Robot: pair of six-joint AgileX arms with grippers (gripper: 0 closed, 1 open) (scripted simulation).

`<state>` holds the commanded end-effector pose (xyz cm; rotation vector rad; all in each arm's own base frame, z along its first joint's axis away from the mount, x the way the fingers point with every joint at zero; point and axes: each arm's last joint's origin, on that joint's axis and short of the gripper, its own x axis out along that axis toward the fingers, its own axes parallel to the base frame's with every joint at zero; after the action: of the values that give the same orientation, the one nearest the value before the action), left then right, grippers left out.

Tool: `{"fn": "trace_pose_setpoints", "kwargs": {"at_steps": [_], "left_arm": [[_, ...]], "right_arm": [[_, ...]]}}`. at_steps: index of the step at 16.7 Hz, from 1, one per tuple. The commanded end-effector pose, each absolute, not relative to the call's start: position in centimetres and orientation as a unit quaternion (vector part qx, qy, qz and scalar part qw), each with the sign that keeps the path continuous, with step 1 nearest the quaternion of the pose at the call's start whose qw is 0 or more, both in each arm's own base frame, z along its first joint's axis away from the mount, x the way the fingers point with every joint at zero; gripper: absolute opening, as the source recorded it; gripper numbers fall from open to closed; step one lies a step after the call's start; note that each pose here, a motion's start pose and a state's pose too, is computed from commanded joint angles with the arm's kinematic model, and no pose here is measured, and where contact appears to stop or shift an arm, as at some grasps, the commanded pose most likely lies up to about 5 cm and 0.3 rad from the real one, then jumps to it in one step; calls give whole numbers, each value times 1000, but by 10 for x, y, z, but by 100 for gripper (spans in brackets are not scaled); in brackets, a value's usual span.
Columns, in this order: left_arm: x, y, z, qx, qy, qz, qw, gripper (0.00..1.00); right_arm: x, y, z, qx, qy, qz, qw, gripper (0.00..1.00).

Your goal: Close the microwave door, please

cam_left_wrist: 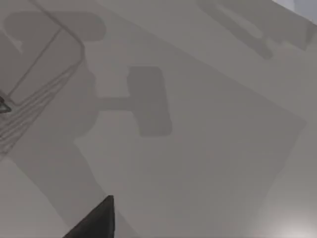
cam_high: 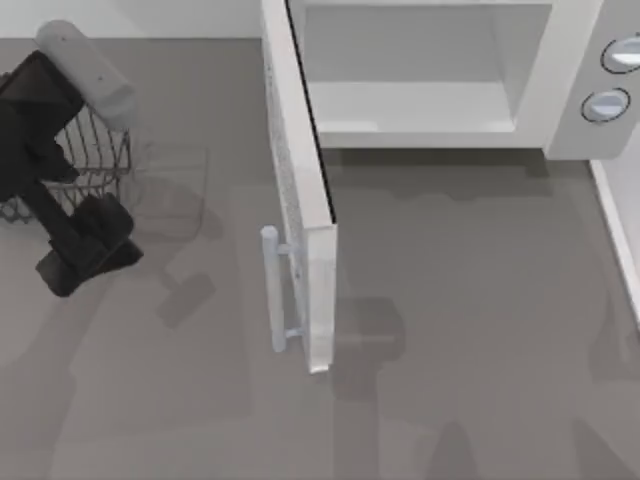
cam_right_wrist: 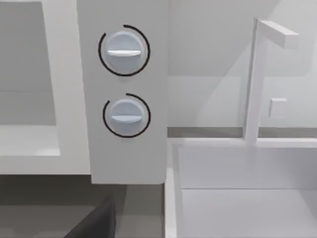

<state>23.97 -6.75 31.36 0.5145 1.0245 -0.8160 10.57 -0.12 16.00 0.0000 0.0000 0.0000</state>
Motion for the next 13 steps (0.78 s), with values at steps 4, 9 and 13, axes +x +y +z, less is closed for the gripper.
{"fn": "trace_pose_setpoints", "kwargs": {"at_steps": [4, 9, 13], "left_arm": [[283, -100, 341, 273, 464, -469, 700, 100], [311, -131, 369, 311, 403, -545, 667, 100], [316, -139, 376, 322, 378, -562, 661, 100]], "right_arm": [[106, -1, 160, 0, 0, 0, 1000, 100], [106, -1, 160, 0, 0, 0, 1000, 100], [106, -1, 160, 0, 0, 0, 1000, 100]]}}
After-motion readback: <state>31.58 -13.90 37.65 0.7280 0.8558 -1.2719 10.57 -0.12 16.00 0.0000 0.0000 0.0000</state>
